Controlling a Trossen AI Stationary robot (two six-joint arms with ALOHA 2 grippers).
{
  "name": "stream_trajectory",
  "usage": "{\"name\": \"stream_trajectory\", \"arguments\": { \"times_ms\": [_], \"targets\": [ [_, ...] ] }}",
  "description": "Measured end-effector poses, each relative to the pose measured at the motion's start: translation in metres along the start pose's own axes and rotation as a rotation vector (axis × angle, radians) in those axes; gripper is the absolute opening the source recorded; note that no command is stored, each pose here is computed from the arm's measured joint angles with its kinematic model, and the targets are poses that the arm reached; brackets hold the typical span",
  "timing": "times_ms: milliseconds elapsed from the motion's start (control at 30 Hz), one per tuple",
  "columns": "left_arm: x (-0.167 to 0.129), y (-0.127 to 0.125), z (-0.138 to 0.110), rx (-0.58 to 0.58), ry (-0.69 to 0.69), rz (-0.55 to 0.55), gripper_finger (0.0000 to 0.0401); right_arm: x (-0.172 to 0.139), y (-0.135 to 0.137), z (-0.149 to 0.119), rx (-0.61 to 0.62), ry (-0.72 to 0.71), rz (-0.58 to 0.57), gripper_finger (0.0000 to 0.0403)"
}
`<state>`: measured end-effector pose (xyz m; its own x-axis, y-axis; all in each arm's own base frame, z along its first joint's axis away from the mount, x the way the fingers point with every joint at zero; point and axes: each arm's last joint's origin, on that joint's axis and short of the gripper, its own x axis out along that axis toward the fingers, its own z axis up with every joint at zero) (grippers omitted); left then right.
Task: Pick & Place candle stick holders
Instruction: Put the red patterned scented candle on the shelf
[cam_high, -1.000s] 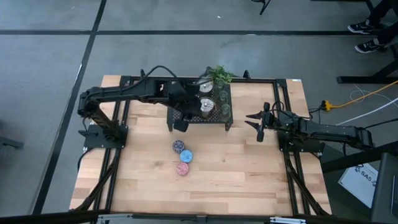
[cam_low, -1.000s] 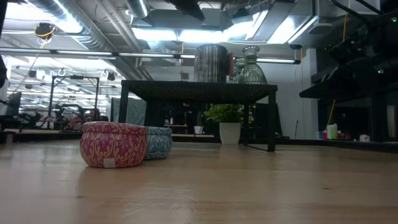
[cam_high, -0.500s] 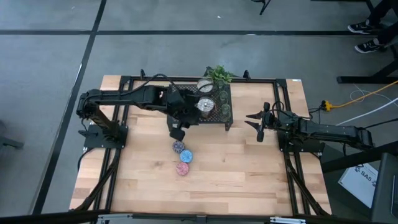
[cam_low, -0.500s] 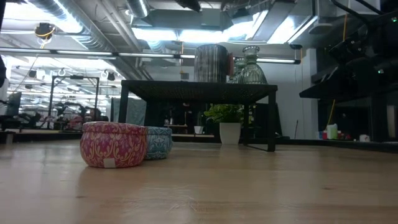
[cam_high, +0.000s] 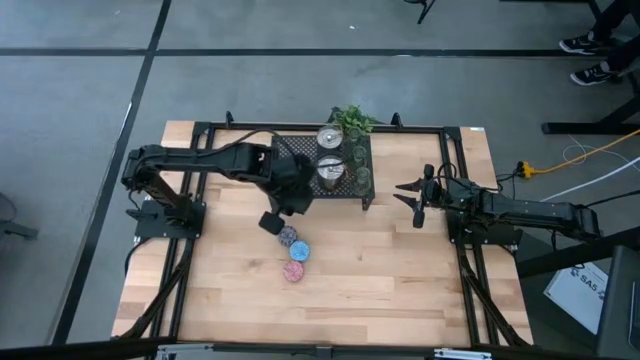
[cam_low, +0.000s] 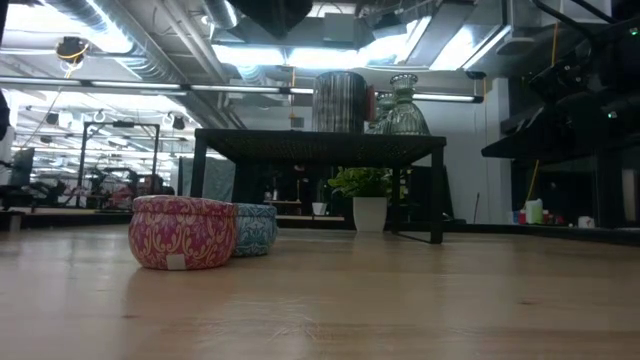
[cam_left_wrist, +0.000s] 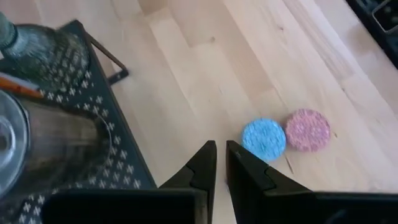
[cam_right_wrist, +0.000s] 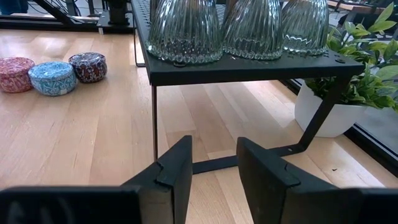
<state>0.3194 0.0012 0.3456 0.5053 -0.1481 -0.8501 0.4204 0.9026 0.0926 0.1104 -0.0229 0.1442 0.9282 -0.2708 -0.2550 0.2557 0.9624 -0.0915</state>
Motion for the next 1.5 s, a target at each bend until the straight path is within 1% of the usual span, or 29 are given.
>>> {"name": "stream_trajectory", "arguments": {
  "times_ms": [233, 367, 533, 667, 767, 933, 1133, 1233, 1300, 1500],
  "targets": [
    [0.003, 0.006, 0.008, -0.001, -0.095, 0.051, 0.0024, 0.0, 0.0, 0.0, 0.0, 0.0, 0.0, 0.0128],
    [0.003, 0.003, 0.012, -0.023, -0.125, 0.064, 0.0017, 0.0, 0.0, 0.0, 0.0, 0.0, 0.0, 0.0128],
    [0.004, -0.003, 0.015, -0.016, -0.1, 0.106, 0.0003, 0.0, 0.0, 0.0, 0.0, 0.0, 0.0, 0.0128],
    [0.005, -0.012, 0.017, -0.017, -0.082, 0.115, 0.0002, 0.0, 0.0, 0.0, 0.0, 0.0, 0.0, 0.0128],
    [0.007, -0.024, 0.017, 0.009, -0.036, 0.102, 0.0002, 0.0, 0.0, 0.0, 0.0, 0.0, 0.0, 0.0128],
    [0.009, -0.049, 0.016, 0.043, 0.068, 0.133, 0.0002, 0.0, 0.0, 0.0, 0.0, 0.0, 0.0, 0.0128],
    [0.009, -0.079, 0.015, 0.112, 0.085, 0.071, 0.0002, 0.0, 0.0, 0.0, 0.0, 0.0, 0.0, 0.0128],
    [0.011, -0.087, 0.014, 0.129, 0.075, 0.062, 0.0002, 0.0, 0.0, 0.0, 0.0, 0.0, 0.0, 0.0128],
    [0.014, -0.09, 0.008, 0.116, 0.084, 0.054, 0.0002, 0.0, 0.0, 0.0, 0.0, 0.0, 0.0, 0.0128],
    [0.022, -0.096, -0.002, 0.039, -0.025, -0.009, 0.0002, 0.0, 0.0, 0.0, 0.0, 0.0, 0.001, 0.0128]
  ]
}}
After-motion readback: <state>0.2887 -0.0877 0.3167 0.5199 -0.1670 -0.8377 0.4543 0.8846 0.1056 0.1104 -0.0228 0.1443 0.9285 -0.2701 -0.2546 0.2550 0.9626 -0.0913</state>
